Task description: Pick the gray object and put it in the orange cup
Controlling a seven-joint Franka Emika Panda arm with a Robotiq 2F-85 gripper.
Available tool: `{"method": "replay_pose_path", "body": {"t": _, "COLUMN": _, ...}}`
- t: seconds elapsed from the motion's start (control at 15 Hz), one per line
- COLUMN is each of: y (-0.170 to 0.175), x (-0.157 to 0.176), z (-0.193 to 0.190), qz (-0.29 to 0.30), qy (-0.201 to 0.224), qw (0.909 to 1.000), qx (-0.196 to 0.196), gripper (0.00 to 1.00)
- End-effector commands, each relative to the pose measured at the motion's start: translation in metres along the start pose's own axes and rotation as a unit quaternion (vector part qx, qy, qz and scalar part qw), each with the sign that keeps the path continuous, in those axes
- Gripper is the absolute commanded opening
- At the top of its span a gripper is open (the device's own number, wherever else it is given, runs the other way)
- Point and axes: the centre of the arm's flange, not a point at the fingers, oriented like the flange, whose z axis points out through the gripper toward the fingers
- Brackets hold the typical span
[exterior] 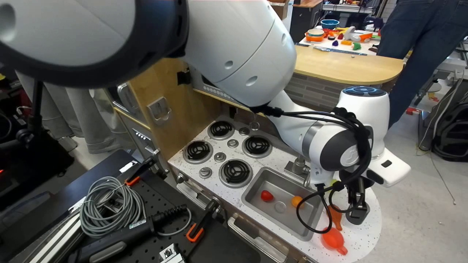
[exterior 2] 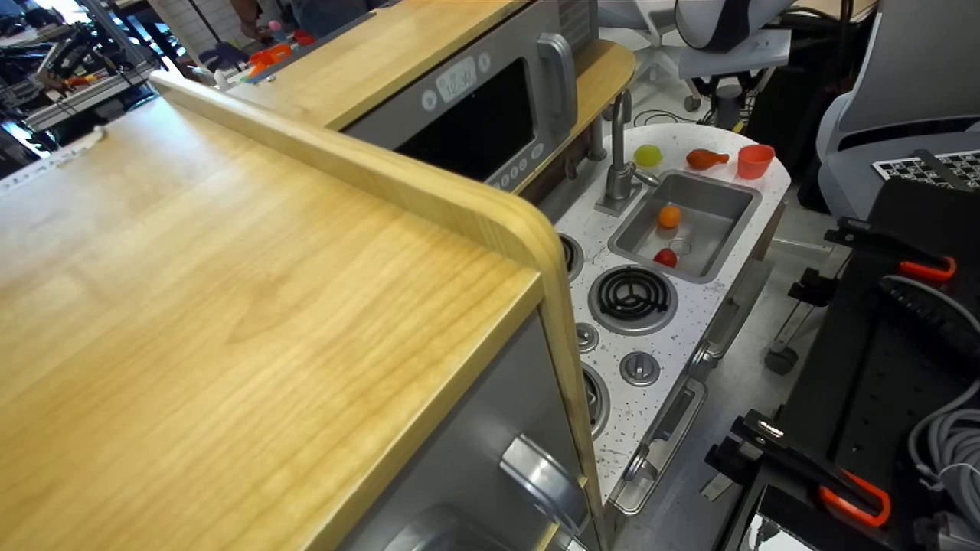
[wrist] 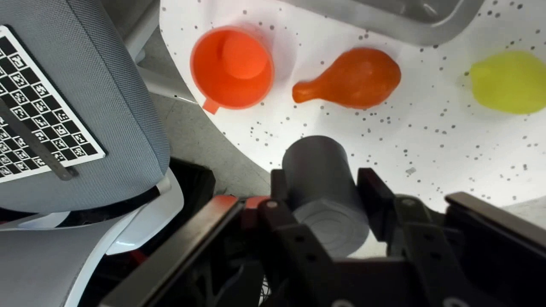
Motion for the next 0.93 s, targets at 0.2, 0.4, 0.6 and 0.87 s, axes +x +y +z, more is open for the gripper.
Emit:
{"method": "replay_pose_path", "body": {"t": 0.2, "y": 0.046, "x": -0.049, "z": -0.012, "qz": -0.031, "qy": -0.011, "qw": 0.9992, "qx": -0.024, "gripper": 0.2}}
{"method": "replay_pose_path", "body": {"t": 0.4, "y": 0.056, "x": -0.052, "z": -0.011, "qz": -0.032, "qy": -0.013, "qw": 0.9988, "qx": -0.034, "gripper": 0.2}}
{"method": "replay_pose_path", "body": {"t": 0.6, "y": 0.063, "x": -0.053, "z": -0.009, "qz": -0.035, "qy": -0.009, "qw": 0.9986, "qx": -0.04, "gripper": 0.2}}
{"method": "replay_pose_path", "body": {"t": 0.87, "y": 0.067, "x": -0.054, "z": -0.009, "qz": -0.045, "qy": 0.016, "qw": 0.9983, "qx": -0.034, "gripper": 0.2}}
